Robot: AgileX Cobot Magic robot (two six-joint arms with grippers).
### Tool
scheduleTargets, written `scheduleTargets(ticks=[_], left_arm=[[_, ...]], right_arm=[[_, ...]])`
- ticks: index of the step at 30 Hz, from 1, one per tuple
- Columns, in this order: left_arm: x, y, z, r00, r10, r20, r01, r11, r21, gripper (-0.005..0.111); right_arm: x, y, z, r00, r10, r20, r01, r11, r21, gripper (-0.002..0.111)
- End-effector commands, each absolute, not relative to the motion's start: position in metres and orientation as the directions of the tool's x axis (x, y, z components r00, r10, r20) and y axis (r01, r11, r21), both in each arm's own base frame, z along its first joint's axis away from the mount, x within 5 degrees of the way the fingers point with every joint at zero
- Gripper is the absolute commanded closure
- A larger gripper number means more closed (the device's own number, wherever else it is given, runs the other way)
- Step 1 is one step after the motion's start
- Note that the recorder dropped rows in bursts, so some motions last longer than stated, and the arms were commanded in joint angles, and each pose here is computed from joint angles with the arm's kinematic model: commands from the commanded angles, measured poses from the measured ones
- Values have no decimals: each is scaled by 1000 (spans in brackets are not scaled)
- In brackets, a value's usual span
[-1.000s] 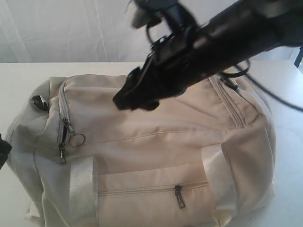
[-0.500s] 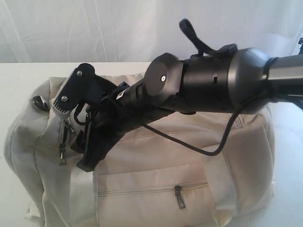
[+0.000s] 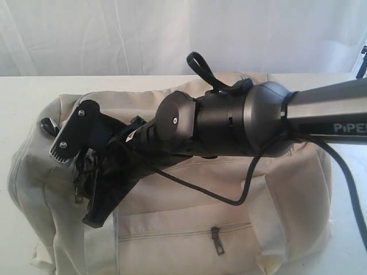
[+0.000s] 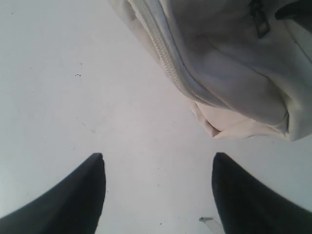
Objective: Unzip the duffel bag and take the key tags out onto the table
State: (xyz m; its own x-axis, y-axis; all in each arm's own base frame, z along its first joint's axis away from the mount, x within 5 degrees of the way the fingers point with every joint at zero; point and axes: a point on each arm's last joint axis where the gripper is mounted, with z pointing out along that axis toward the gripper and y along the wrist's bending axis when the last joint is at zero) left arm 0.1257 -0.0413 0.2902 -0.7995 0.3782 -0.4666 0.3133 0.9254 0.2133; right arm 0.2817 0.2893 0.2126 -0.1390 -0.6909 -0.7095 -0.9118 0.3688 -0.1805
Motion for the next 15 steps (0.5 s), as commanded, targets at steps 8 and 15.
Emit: scheduleTargets(ticks=[8,15], left_arm=[[124,-40,290,-802,371,-469,307,928,209,41],[125,-40,290,-801,371,-470,307,928,209,41]], right_arm=[[276,291,212,-141,-706,-695,-934,327,-143,70],[276,291,212,-152,-698,-700,-932,337,-134,82]])
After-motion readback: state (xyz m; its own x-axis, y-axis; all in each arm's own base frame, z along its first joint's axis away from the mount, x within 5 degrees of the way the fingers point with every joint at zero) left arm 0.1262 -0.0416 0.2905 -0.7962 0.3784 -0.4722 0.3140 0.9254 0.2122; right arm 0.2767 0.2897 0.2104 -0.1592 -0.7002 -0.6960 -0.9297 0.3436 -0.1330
